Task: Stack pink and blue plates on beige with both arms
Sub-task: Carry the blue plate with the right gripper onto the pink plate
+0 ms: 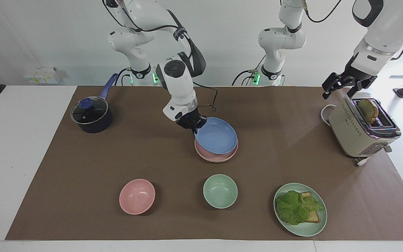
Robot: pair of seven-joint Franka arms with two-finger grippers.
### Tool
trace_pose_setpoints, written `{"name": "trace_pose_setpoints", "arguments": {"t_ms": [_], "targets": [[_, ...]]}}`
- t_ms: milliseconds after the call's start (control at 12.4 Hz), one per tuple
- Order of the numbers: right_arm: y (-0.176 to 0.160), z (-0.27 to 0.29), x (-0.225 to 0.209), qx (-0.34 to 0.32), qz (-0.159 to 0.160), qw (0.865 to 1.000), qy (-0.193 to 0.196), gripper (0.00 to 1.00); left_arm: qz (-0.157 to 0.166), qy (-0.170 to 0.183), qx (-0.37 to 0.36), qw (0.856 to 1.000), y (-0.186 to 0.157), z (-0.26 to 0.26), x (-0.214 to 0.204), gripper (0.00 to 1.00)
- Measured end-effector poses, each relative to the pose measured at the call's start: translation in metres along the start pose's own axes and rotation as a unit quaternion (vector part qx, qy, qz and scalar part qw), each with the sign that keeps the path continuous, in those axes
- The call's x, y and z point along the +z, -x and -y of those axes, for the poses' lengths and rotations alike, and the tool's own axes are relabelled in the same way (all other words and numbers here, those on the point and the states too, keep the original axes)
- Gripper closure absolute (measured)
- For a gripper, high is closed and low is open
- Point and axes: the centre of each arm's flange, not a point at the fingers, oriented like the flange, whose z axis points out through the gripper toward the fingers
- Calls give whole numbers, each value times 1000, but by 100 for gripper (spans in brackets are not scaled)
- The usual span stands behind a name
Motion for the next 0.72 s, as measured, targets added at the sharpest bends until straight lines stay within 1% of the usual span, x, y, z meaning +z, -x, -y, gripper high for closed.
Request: {"name": "trace_pose_setpoints", "arguments": {"t_ms": [161, 241, 482, 643, 724], "targets": [[-3, 0, 2, 1, -7, 1000, -3, 95, 0, 0, 0, 1000, 0, 0, 0, 0], [-4, -1, 4, 2, -8, 1000, -3, 87, 0, 0, 0, 1000, 0, 0, 0, 0], [-6, -2, 7, 3, -11, 1000, -3, 50, 0, 0, 0, 1000, 0, 0, 0, 0], [-12, -5, 1, 1, -17, 1000, -5, 26, 0, 0, 0, 1000, 0, 0, 0, 0], [-19, -10, -6, -1, -25, 1000, -4, 16, 0, 0, 0, 1000, 0, 0, 0, 0]]}}
